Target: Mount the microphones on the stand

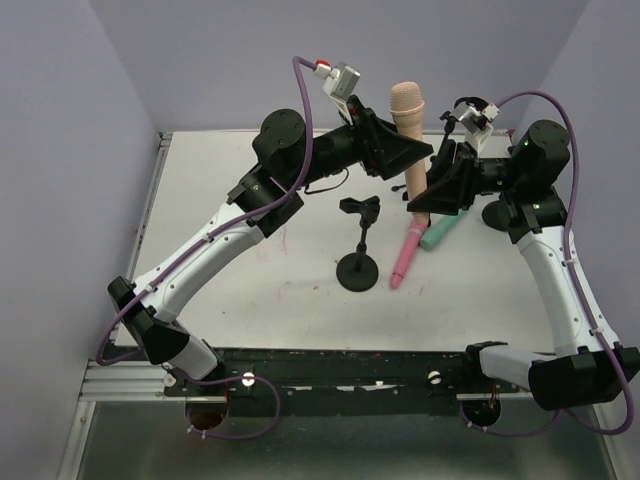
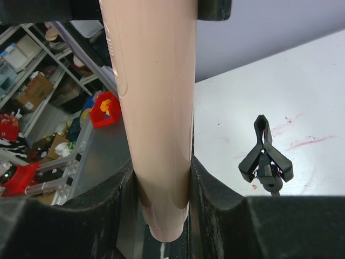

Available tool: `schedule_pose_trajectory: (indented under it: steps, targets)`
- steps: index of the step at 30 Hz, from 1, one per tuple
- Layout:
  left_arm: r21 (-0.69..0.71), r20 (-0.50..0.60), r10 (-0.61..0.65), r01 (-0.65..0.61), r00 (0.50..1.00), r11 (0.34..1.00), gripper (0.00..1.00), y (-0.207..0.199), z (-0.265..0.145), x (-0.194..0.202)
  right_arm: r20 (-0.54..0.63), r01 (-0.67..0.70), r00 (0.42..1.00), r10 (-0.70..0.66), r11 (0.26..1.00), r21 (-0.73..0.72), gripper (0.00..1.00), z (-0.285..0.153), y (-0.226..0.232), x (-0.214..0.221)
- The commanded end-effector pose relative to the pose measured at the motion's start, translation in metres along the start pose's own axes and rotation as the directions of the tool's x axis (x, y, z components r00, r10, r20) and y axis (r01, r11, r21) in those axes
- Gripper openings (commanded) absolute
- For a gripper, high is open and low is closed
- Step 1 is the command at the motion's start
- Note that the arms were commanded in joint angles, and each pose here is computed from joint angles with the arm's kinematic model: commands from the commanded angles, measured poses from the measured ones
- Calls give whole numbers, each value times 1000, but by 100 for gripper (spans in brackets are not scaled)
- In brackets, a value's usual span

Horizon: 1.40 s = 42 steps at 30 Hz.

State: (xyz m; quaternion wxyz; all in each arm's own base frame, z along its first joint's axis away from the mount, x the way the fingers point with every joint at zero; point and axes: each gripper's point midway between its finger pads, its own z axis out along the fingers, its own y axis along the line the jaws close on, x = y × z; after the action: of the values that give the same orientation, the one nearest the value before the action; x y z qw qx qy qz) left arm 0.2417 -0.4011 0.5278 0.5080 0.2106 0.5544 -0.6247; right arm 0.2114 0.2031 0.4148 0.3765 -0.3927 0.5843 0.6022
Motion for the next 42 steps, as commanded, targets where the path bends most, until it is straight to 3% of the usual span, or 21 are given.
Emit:
schedule_pose_trajectory:
  steps: [1,5,7,8,11,14,19,24,27,28,30,35,38,42]
  targets:
    - [7,-46,-4,4,999,1000,65,-2,1,3,-50,34,998,-39,995,-96,23,-2,20,10]
    - [2,-52,-2,2,999,1000,54,-1,1,2,-50,32,998,-37,995,-96,23,-1,19,10]
    - [10,-52,0,0,999,1000,40,-3,1,0,-50,28,998,-33,995,-94,24,-1,18,11]
    - [11,-51,2,-1,999,1000,24,-3,1,-1,-48,28,998,-32,996,-90,29,-1,18,11]
    - [15,-42,17,-16,999,1000,7,-6,-5,-7,-43,33,998,-37,996,-83,62,-1,16,12]
    - [8,-17,51,-50,999,999,3,-11,-18,-15,-49,61,997,-66,993,-100,100,-3,16,16]
    - [-31,17,163,-163,986,986,2,-24,-57,-29,-48,105,993,-109,991,-86,100,-13,3,12]
    - [-119,-21,273,-273,962,955,2,-25,-108,-27,-1,81,997,-81,997,3,100,-13,-31,-1]
    - [-183,-49,321,-324,946,928,2,-19,-140,-21,58,23,998,-35,980,196,100,-14,-73,-12]
    - [-205,-57,333,-337,941,919,2,-18,-153,-18,31,43,998,-55,948,316,100,-18,-96,-9]
    - [-251,-81,354,-363,932,897,2,-13,-173,-11,7,61,998,-69,917,393,100,-22,-108,-9]
    - [-354,-150,393,-420,907,836,2,11,-217,18,-117,253,966,-231,936,244,100,-16,-84,12]
    - [-387,-194,390,-436,900,813,2,24,-232,34,-250,389,908,-337,899,200,100,-10,-88,38]
    - [-389,-218,381,-438,899,811,2,31,-238,47,-359,457,845,-397,884,97,100,7,-86,70]
